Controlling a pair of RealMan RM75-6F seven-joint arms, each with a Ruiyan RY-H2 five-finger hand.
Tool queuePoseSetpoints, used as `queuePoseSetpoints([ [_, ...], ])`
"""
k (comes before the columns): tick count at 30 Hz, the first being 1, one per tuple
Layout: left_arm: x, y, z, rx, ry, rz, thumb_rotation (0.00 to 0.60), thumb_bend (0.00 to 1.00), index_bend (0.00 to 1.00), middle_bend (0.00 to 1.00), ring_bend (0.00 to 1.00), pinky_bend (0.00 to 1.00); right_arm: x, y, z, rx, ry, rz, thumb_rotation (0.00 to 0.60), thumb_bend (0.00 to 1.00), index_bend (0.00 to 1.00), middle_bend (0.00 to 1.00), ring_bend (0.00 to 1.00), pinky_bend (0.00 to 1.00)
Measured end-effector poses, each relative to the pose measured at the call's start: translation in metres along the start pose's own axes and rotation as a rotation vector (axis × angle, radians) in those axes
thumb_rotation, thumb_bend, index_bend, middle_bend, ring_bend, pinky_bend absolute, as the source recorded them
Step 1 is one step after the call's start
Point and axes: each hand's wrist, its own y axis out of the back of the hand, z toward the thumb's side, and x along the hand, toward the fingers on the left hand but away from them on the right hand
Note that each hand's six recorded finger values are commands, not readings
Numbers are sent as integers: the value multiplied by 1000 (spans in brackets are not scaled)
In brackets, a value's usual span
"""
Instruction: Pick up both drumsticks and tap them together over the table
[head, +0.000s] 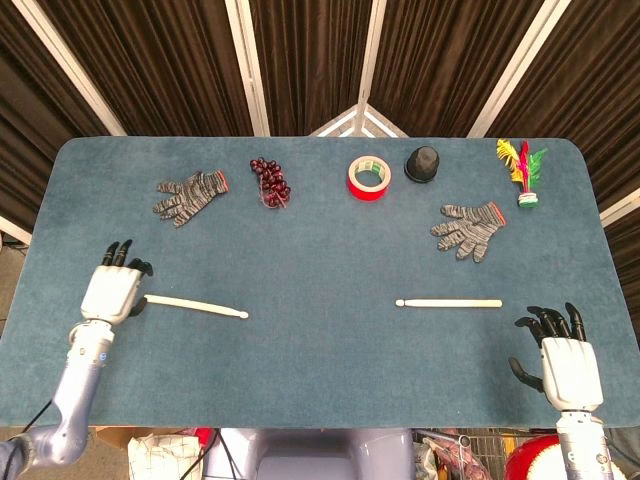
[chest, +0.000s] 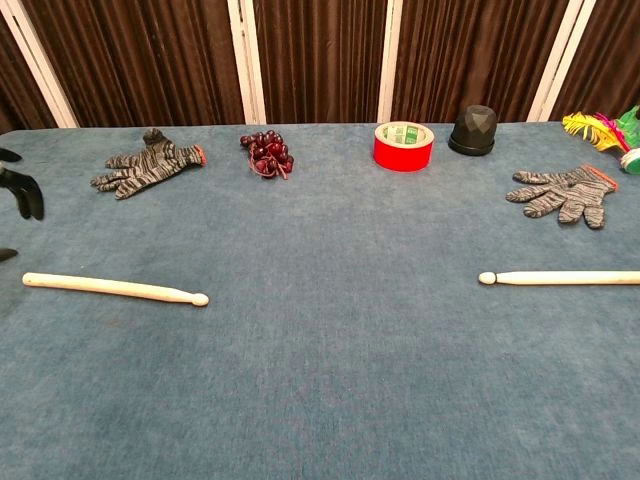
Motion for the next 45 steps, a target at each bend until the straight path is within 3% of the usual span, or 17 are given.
queuePoseSetpoints([
  [15, 6, -36, 28, 28, -57, -42, 600, 457, 422, 390, 0, 0, -1, 0, -6, 0, -13, -1, 600, 264, 376, 245, 195, 12],
  [25, 8, -36, 45, 28, -98, -13, 600, 477, 441, 416, 0, 0, -1, -2, -7, 5, -18, 6, 600, 264, 376, 245, 195, 12],
  [45, 6, -43, 49, 73, -94, -36, 600, 479, 485, 469, 6, 0, -1, -4, -8, 6, -20, 10, 600, 263, 376, 245, 195, 12],
])
